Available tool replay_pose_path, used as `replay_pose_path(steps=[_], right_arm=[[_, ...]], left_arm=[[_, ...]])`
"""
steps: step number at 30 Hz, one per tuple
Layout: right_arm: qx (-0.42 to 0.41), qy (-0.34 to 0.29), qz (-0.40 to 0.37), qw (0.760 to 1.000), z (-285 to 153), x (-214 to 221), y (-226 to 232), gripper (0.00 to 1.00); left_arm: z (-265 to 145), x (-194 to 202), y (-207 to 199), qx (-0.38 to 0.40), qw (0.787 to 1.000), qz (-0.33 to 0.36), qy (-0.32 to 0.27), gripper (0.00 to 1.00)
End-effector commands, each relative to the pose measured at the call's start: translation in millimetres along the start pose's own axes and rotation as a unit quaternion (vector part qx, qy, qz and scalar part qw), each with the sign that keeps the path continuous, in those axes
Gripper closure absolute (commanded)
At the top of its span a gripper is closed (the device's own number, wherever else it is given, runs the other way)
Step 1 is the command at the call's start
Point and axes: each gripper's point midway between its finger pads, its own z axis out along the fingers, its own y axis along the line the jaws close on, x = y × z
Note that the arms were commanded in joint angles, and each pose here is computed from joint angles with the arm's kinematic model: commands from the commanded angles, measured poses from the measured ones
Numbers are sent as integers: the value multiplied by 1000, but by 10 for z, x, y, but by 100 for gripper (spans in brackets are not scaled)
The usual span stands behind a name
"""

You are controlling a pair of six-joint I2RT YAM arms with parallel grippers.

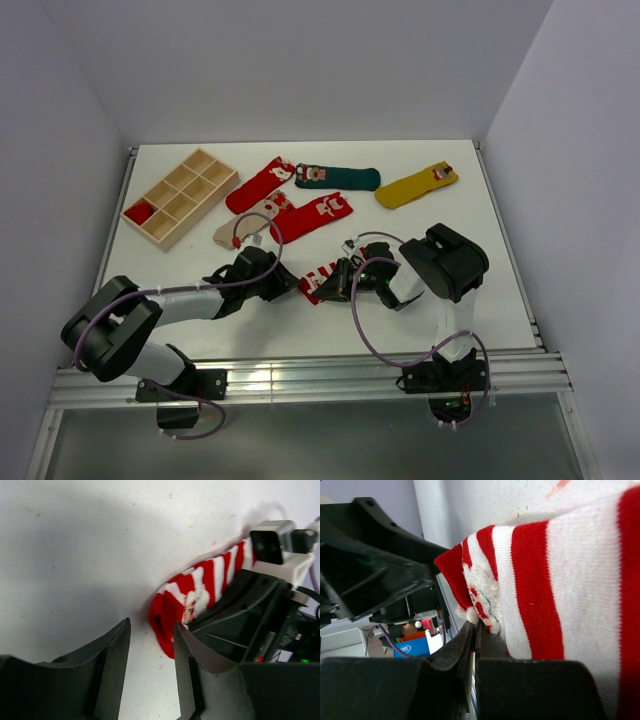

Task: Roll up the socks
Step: Roll the sock at the center of the board.

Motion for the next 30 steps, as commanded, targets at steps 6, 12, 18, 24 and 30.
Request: replay_pose_path(steps=[6, 12, 18, 24, 30], right_arm=[[36, -18, -3, 999, -14, -63, -155, 100], [38, -18, -4, 999, -12, -62, -169, 100], [38, -16, -6, 999, -6, -63, -160, 100], [39, -16, -5, 999, -1, -68, -165, 100], [42, -17, -6, 999, 0, -73, -176, 100]], left_arm=[[71, 13, -162, 36, 999, -21, 4, 55], [62, -20, -236, 55, 998, -24, -4, 54], [141, -10, -295, 53, 998, -18, 6, 55], [149, -20, -332, 56, 998, -17, 9, 58], [138, -34, -396, 62, 998, -17, 9, 62]])
